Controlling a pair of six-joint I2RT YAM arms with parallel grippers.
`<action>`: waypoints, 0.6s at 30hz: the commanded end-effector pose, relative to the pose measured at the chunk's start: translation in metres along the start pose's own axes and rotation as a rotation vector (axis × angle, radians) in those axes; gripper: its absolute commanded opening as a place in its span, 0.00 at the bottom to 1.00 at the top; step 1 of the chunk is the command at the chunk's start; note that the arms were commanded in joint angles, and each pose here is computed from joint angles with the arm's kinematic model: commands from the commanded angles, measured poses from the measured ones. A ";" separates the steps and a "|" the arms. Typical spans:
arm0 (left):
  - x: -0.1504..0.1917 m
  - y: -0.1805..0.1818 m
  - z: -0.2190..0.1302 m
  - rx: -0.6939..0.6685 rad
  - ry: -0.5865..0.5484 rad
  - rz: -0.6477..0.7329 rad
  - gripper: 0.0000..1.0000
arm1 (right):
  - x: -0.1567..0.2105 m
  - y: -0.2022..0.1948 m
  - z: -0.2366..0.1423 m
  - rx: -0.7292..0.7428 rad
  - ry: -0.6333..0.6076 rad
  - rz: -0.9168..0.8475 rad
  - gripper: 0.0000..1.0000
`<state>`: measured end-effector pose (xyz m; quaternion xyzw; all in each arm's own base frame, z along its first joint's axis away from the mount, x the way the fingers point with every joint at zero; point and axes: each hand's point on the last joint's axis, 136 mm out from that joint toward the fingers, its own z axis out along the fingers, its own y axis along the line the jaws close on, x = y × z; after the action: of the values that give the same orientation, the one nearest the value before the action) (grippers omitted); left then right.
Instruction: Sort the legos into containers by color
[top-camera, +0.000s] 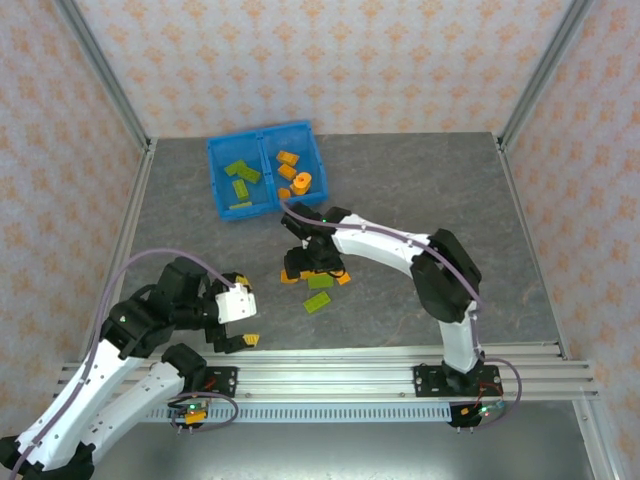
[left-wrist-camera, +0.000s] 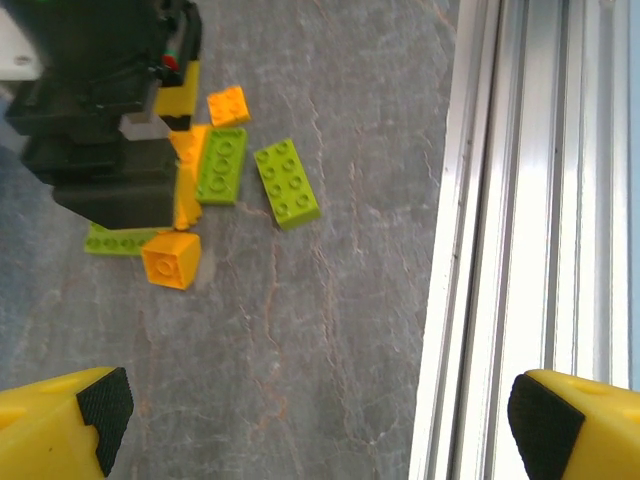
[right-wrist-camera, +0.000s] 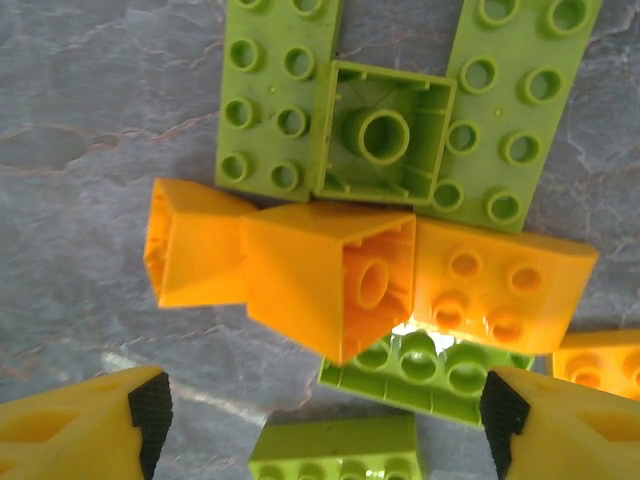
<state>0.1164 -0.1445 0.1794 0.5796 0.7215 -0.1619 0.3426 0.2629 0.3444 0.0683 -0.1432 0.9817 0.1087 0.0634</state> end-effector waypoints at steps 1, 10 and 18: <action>0.008 0.000 0.005 -0.008 0.018 0.036 1.00 | -0.009 -0.003 -0.001 0.065 -0.008 -0.039 0.79; 0.011 0.006 0.008 -0.063 0.005 0.052 1.00 | -0.009 -0.001 0.023 0.139 0.054 -0.092 0.68; 0.012 0.007 0.008 -0.087 -0.016 0.057 1.00 | -0.003 -0.011 0.038 0.240 0.093 -0.129 0.65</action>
<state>0.1189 -0.1382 0.1657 0.5842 0.7139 -0.1349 0.3617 0.2752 0.3590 0.0411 -0.1911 0.9796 0.0303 0.0539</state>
